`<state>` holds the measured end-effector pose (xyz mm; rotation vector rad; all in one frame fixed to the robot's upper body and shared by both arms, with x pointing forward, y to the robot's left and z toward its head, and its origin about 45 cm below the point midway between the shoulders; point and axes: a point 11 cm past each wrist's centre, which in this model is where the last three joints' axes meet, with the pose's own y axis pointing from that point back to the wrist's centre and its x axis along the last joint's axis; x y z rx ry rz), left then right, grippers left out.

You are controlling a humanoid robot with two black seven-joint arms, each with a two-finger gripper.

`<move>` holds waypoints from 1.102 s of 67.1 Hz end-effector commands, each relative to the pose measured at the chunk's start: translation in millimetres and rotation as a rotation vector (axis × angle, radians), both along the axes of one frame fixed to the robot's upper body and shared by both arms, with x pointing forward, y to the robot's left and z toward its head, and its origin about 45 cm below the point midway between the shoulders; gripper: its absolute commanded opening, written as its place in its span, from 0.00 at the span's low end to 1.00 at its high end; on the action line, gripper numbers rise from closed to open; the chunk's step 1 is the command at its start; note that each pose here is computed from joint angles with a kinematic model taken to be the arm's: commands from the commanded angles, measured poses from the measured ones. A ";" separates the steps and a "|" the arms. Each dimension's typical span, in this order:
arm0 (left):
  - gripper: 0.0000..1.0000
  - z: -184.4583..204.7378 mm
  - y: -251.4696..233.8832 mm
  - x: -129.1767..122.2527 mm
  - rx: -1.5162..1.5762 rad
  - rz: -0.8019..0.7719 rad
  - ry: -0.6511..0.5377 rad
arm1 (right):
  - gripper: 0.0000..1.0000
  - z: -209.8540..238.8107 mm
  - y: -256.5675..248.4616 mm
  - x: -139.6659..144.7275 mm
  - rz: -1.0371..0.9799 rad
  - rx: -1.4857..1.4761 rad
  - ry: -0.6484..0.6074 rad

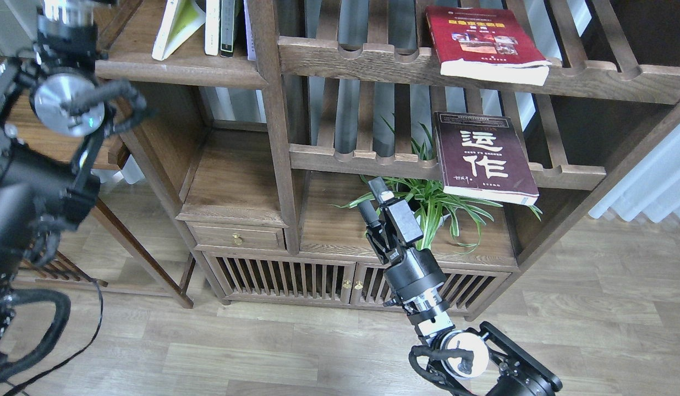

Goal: Organize books on shelf

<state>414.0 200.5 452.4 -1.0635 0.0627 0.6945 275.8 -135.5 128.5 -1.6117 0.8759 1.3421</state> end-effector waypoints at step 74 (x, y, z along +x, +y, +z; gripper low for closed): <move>0.99 -235.8 -85.7 -63.7 0.060 -0.276 0.561 | 0.98 -25.0 -84.7 36.3 -0.278 -0.080 0.085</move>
